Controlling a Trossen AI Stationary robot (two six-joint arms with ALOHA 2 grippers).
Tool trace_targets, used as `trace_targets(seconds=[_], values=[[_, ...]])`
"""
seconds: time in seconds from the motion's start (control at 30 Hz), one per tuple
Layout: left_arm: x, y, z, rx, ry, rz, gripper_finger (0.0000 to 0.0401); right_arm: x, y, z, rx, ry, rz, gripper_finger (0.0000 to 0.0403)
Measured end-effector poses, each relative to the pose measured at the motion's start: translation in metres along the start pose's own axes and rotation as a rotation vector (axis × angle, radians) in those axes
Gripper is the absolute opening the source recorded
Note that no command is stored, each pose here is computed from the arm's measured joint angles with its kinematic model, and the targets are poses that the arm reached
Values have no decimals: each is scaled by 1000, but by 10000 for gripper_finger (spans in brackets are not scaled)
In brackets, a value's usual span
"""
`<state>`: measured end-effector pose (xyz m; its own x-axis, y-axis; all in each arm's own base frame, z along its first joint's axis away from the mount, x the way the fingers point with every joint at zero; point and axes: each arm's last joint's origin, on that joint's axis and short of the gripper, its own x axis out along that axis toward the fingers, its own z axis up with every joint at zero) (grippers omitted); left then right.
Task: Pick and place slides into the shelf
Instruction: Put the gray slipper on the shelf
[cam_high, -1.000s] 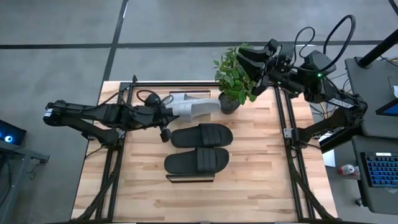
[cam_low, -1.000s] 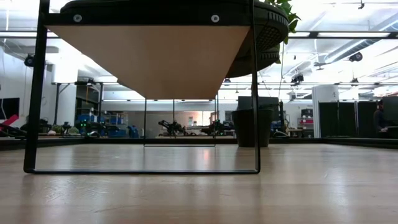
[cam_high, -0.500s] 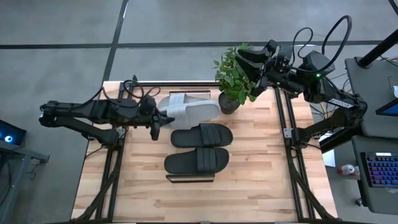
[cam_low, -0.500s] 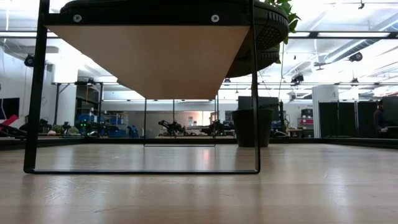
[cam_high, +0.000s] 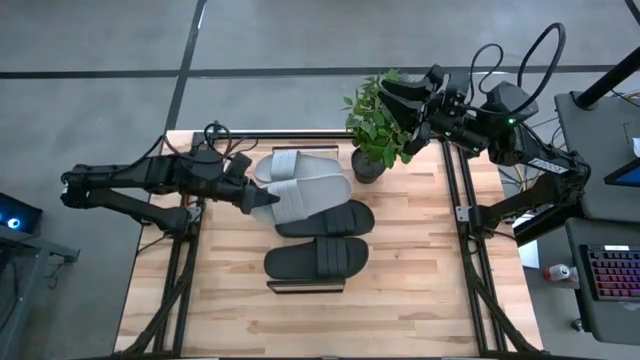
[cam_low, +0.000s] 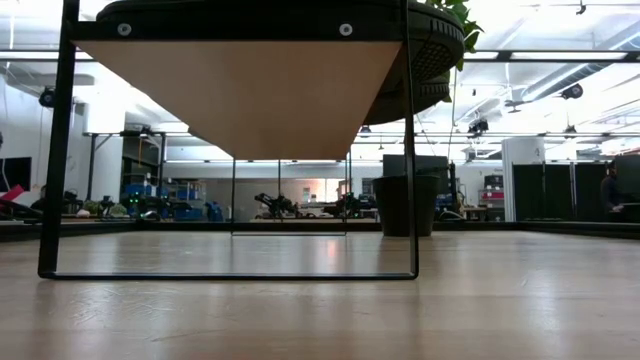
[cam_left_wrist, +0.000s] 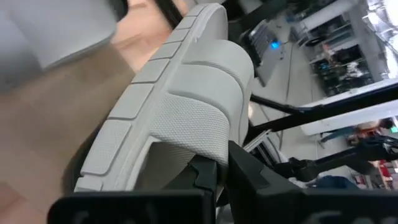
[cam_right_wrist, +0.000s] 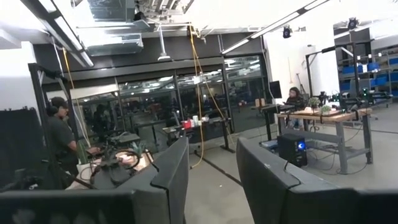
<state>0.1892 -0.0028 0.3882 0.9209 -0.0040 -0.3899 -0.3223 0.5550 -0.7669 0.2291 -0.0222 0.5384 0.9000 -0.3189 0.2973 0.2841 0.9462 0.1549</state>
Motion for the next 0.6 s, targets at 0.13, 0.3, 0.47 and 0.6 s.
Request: trace_targets(seconds=[0.13, 0.3, 0.47, 0.6], values=[[-2, 15, 4, -25, 47, 95, 0, 0, 0, 0, -1, 4, 0, 128], [-3, 22, 13, -7, 50, 96, 0, 0, 0, -1, -1, 5, 0, 132], [5, 30, 19, 40, 68, 123, 0, 0, 0, -1, 16, 8, 0, 128], [18, 37, 25, 63, 97, 145, 0, 0, 0, -1, 15, 13, 0, 123]])
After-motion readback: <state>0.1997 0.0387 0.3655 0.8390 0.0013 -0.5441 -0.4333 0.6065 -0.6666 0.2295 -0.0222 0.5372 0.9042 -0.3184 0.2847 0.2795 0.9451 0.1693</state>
